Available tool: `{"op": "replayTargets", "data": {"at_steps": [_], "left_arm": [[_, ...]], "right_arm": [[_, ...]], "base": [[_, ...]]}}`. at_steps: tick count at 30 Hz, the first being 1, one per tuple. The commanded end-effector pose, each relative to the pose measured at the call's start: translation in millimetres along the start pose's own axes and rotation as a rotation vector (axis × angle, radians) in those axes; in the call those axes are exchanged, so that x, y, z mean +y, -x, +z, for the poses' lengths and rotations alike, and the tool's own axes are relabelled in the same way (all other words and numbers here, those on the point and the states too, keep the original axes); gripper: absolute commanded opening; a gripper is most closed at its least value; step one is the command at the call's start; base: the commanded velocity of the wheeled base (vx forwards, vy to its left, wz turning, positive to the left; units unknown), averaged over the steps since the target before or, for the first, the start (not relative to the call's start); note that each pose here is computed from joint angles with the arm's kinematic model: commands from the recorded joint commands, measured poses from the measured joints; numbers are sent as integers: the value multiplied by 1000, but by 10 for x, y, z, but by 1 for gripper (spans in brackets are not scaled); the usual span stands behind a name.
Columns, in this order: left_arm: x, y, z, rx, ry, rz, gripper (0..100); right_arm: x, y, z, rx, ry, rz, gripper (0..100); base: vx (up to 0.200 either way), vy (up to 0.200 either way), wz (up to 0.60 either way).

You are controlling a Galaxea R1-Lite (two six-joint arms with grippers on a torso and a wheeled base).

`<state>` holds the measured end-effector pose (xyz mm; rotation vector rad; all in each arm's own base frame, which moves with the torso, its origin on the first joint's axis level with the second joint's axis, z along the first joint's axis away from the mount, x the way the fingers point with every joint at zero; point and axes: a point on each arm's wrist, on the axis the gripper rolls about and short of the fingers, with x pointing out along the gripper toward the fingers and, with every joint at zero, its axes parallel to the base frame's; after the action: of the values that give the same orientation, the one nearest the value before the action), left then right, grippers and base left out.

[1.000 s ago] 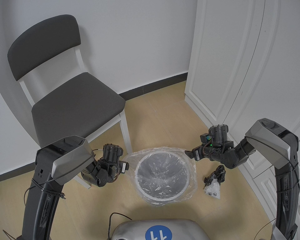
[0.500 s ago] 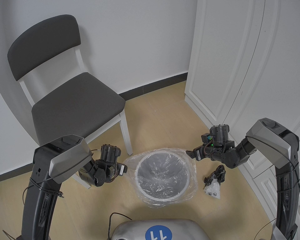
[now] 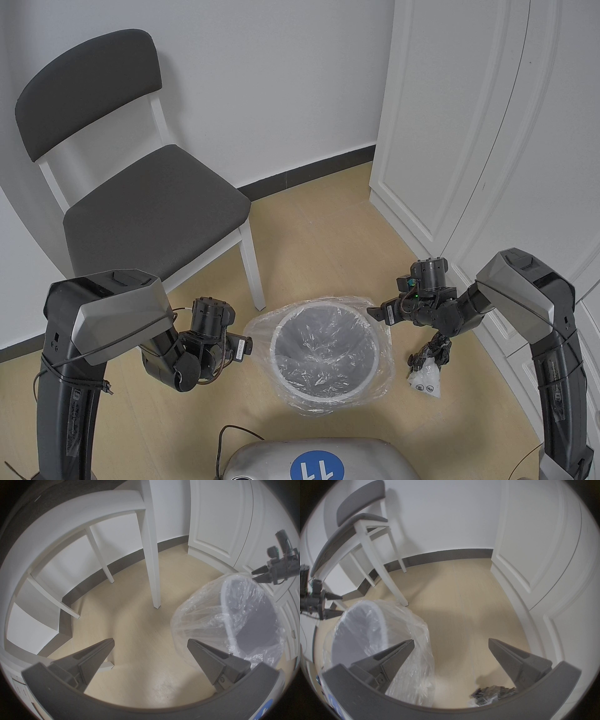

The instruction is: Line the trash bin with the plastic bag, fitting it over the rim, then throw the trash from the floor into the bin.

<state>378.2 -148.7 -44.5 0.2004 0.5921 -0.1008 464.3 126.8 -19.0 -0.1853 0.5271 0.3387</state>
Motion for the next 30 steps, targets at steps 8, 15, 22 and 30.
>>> {"op": "replayTargets", "data": {"at_steps": [8, 15, 22, 30], "left_arm": [[-78, 194, 165, -67, 19, -27, 100], [-236, 275, 215, -90, -1, -64, 100], [-439, 399, 278, -118, -31, -112, 100], [-667, 399, 351, -149, -104, -149, 100]], "right_arm": [[-63, -725, -346, 140, -294, -2, 100], [-46, -735, -358, 145, -289, 0, 100], [-80, -589, -280, 151, -267, -4, 100], [-231, -113, -42, 66, -91, -30, 100]], "base": [[0, 0, 0], [0, 0, 0], [0, 0, 0], [0, 0, 0]]}}
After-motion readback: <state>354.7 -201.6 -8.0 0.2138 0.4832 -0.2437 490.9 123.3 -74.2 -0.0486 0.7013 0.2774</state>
